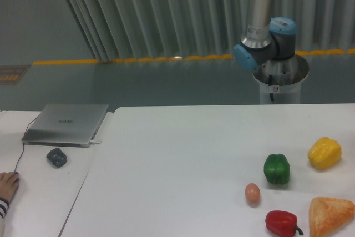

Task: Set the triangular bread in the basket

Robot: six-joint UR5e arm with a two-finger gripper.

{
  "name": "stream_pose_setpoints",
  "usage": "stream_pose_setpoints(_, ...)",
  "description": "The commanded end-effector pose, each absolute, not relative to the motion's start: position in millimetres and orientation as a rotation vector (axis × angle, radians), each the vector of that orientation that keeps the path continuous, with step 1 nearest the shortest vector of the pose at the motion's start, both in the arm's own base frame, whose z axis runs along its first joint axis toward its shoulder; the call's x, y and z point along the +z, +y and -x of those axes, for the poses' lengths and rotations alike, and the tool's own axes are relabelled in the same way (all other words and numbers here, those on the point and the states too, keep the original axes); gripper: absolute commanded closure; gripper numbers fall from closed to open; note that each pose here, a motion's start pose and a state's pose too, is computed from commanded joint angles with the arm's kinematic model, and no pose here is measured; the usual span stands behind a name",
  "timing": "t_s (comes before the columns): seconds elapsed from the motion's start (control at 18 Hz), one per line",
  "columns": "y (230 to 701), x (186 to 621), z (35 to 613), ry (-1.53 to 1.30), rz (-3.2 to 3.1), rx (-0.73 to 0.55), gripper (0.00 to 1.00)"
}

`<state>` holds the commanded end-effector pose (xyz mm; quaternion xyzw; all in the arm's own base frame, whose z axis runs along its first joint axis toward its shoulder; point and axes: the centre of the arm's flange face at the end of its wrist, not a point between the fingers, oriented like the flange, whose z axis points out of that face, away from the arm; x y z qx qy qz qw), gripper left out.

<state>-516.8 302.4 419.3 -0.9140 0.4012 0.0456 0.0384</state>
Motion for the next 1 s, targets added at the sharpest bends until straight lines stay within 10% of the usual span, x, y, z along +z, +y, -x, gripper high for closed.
stream_pose_setpoints(1.0,318.3,403.0,503.7,0.961,2.837,0.088,0.00)
